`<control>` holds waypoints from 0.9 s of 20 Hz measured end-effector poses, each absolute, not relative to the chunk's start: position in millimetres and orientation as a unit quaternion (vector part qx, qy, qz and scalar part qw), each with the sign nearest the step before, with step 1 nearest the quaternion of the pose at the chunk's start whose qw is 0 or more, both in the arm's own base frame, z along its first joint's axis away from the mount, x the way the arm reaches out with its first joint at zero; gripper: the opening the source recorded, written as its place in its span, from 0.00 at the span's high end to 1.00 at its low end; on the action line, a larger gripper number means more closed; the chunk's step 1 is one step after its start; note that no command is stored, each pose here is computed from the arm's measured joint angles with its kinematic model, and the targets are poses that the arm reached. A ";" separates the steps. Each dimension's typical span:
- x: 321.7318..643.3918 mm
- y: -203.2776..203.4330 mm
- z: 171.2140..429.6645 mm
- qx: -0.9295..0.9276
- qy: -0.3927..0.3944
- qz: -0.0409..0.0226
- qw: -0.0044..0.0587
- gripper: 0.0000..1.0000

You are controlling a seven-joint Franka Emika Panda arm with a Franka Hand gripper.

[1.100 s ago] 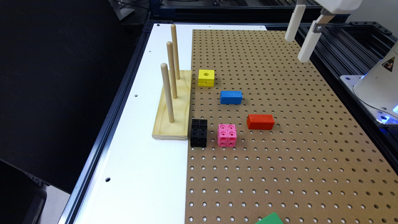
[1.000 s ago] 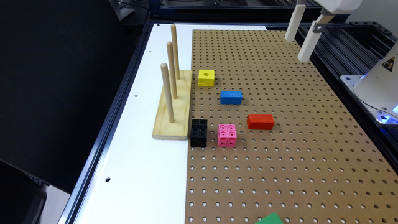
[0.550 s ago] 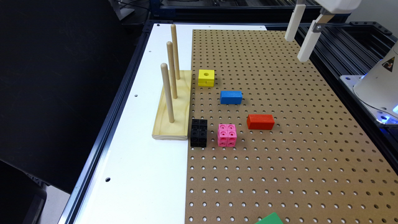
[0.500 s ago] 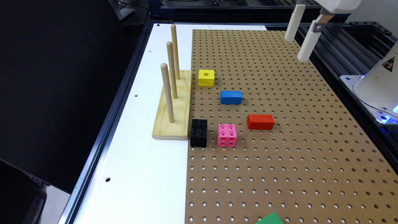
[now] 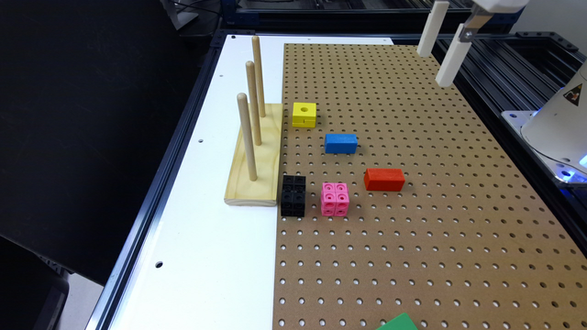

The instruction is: Pick up narrow blue stick.

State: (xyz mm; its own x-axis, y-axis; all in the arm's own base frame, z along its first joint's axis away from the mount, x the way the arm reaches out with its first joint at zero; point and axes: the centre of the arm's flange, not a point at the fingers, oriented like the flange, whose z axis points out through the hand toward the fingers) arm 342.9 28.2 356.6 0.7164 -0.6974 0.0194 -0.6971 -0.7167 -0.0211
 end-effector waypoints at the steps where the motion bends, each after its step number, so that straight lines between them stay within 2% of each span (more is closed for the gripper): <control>1: 344.3 28.4 356.8 -0.926 0.376 -0.014 0.007 0.00; 10: 368.1 30.8 352.1 -0.927 0.375 -0.024 0.014 0.00; 12: 378.8 31.8 353.0 -0.927 0.375 -0.023 0.015 0.00; 18: 403.6 32.4 349.7 -0.926 0.376 -0.015 0.014 0.00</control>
State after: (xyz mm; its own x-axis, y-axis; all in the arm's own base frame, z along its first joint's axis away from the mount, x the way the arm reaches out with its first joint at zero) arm 403.6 32.4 349.7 0.7162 -0.6977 0.0168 -0.6969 -0.7162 -0.0378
